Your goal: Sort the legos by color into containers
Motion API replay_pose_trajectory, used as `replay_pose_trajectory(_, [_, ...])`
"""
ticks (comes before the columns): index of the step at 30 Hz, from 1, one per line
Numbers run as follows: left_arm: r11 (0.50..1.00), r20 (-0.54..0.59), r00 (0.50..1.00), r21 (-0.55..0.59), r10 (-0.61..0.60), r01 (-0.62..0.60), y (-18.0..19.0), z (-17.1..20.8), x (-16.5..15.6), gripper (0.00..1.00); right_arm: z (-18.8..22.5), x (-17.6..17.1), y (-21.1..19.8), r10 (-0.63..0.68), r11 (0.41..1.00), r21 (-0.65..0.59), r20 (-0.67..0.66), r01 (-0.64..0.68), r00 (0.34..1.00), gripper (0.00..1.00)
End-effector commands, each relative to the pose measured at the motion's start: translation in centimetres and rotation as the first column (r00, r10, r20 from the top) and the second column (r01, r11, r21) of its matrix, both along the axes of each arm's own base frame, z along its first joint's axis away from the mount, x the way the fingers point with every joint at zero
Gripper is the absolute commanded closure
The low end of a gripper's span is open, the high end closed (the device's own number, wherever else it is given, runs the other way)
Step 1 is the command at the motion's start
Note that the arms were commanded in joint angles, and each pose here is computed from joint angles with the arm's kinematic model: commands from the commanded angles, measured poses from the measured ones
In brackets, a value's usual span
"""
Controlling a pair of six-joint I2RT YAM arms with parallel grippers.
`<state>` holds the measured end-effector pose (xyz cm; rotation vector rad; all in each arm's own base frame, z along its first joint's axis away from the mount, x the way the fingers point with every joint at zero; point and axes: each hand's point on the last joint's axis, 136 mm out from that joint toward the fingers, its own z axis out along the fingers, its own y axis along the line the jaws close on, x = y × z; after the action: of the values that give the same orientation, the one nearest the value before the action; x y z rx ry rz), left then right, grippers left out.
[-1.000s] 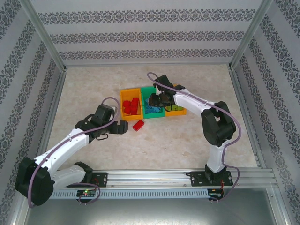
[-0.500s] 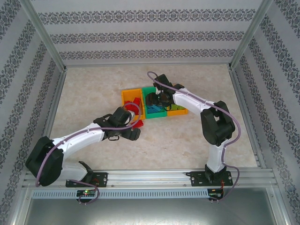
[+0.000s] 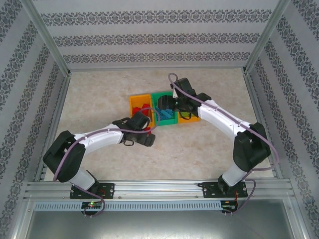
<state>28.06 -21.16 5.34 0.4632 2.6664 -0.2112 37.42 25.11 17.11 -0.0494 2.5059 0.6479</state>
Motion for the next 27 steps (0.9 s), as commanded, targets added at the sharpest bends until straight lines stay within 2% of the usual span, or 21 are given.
replay_pose_trajectory(1, [0.992, -0.006, 0.992, -0.017, 0.123, -0.123, -0.5, 0.4, 0.8, 0.01, -0.1, -0.1, -1.2, -0.045, 0.999, -0.015, 0.012, 0.045, 0.999, 0.2])
replay_pose_trajectory(10, [0.935, -0.114, 0.93, -0.023, 0.35, -0.355, -1.4, -1.2, 1.0, 0.0, -0.5, -1.0, -3.6, -0.097, 0.994, -0.04, 0.018, 0.097, 0.995, 0.19])
replay_pose_trajectory(14, [0.902, -0.137, 0.892, 0.031, 0.432, -0.432, -1.2, -2.5, 0.9, 0.01, -0.3, -1.2, -5.2, -0.135, 0.99, -0.037, 0.031, 0.136, 0.99, 0.18])
replay_pose_trajectory(18, [0.875, -0.133, 0.865, 0.049, 0.484, -0.482, -1.0, -3.4, 1.1, 0.01, 0.0, -1.7, -6.7, -0.167, 0.985, -0.032, 0.046, 0.168, 0.985, 0.18])
replay_pose_trajectory(23, [0.833, -0.072, 0.831, 0.095, 0.551, -0.545, 0.5, -3.2, 1.6, 0.01, -0.2, -2.4, -8.4, -0.191, 0.98, -0.039, 0.046, 0.193, 0.981, 0.17])
replay_pose_trajectory(27, [0.819, -0.035, 0.821, 0.098, 0.57, -0.565, 0.9, -2.7, 2.1, 0.0, -0.9, -2.9, -9.5, -0.213, 0.976, -0.04, 0.035, 0.214, 0.976, 0.17])
